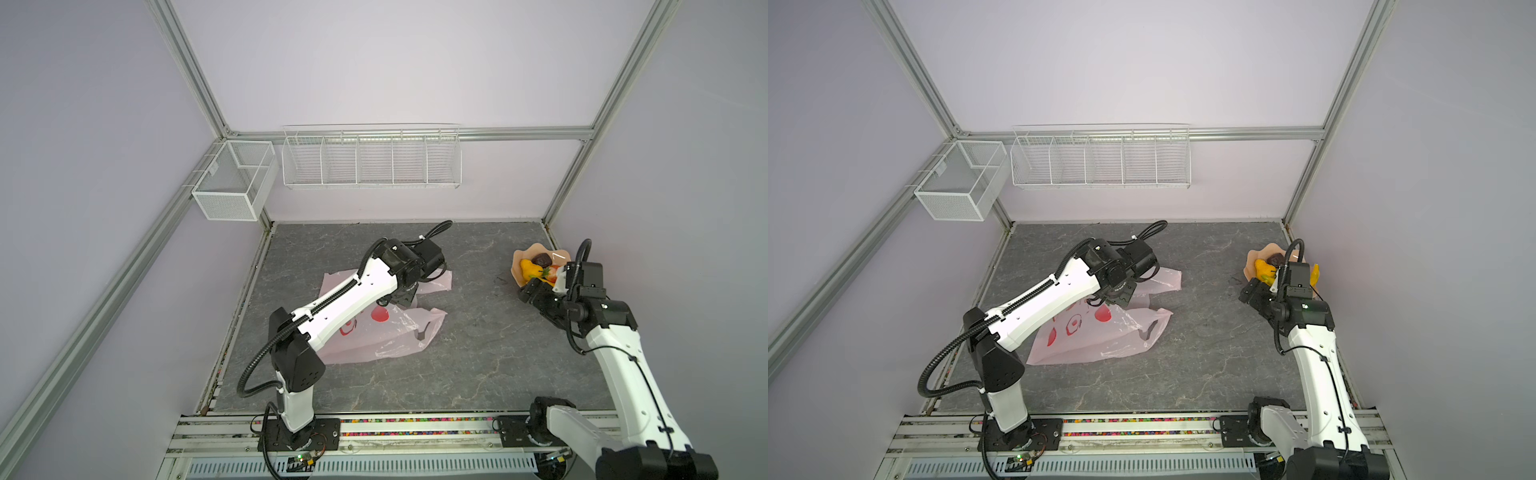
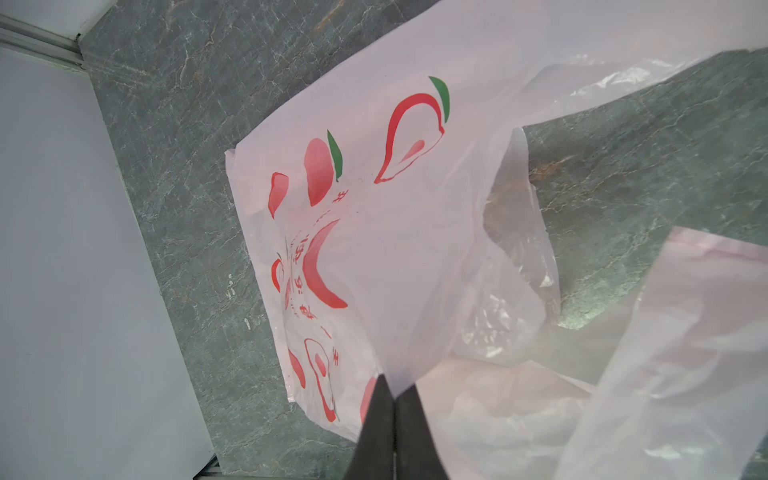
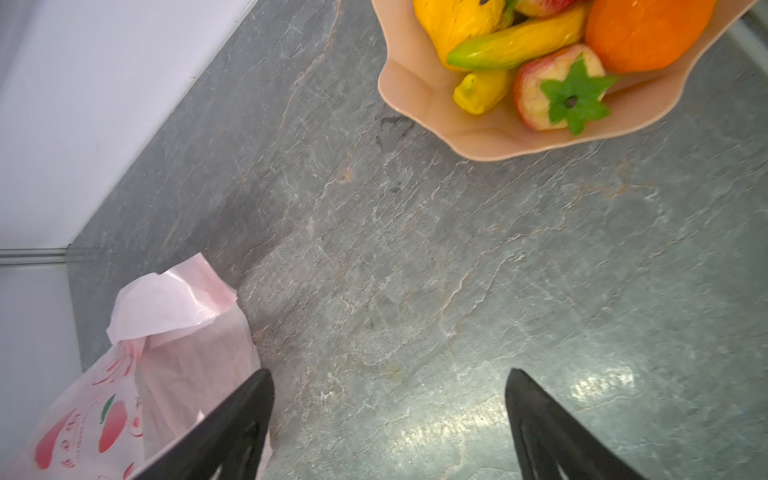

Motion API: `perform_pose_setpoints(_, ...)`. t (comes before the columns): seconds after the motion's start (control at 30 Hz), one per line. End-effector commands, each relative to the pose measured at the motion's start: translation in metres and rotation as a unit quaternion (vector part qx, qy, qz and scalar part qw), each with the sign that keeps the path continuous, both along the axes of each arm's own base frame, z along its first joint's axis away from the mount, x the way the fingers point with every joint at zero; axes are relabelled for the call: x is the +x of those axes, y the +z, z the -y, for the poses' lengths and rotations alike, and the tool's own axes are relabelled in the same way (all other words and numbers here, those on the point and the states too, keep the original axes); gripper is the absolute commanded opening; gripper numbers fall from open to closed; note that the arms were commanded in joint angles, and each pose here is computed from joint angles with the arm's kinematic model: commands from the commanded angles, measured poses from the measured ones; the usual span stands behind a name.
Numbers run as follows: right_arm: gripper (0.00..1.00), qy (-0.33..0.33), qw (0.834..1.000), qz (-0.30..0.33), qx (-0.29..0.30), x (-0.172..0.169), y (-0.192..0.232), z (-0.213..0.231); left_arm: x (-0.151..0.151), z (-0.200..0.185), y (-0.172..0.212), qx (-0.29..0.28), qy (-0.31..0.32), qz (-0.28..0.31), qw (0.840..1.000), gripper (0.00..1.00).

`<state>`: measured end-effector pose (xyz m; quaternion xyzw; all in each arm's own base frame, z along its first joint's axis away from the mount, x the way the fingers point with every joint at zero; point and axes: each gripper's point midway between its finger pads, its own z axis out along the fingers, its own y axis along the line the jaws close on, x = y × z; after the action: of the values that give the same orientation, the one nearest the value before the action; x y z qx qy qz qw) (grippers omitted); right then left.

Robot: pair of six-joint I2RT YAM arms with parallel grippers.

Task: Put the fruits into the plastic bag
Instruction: 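Hold the bag open with left gripper while right gripper reaches into bowl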

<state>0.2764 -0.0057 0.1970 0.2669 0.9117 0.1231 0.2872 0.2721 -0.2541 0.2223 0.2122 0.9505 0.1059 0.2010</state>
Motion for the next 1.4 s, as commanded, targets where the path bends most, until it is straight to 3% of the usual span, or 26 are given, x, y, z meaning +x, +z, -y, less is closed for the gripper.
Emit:
perform_pose_setpoints(0.0, 0.90, 0.015, 0.996, -0.045, -0.072, -0.003, -0.009, 0.022, -0.001, -0.006, 0.015, -0.019, 0.004, 0.020, 1.000, 0.00)
perform_pose_setpoints(0.23, 0.96, 0.038, 0.983, -0.107, -0.143, 0.028, -0.022, 0.046, -0.005, -0.006, 0.015, -0.043, 0.008, 0.020, 0.999, 0.00)
perform_pose_setpoints(0.47, 0.99, 0.009, 0.971, -0.137, -0.197, 0.067, -0.026, 0.076, -0.007, -0.007, 0.017, -0.059, 0.006, 0.021, 0.998, 0.00)
perform_pose_setpoints(0.67, 0.93, -0.022, 0.973, -0.163, -0.162, 0.092, -0.038, 0.096, -0.009, -0.009, 0.017, -0.065, 0.008, 0.022, 0.998, 0.00)
perform_pose_setpoints(0.93, 0.88, -0.040, 0.970, -0.202, -0.132, 0.080, -0.052, 0.117, -0.012, -0.015, 0.015, -0.068, 0.011, 0.019, 0.997, 0.00)
perform_pose_setpoints(1.37, 0.83, -0.018, 0.971, -0.223, -0.086, 0.076, -0.084, 0.107, -0.013, -0.010, 0.010, -0.078, 0.011, 0.013, 0.997, 0.00)
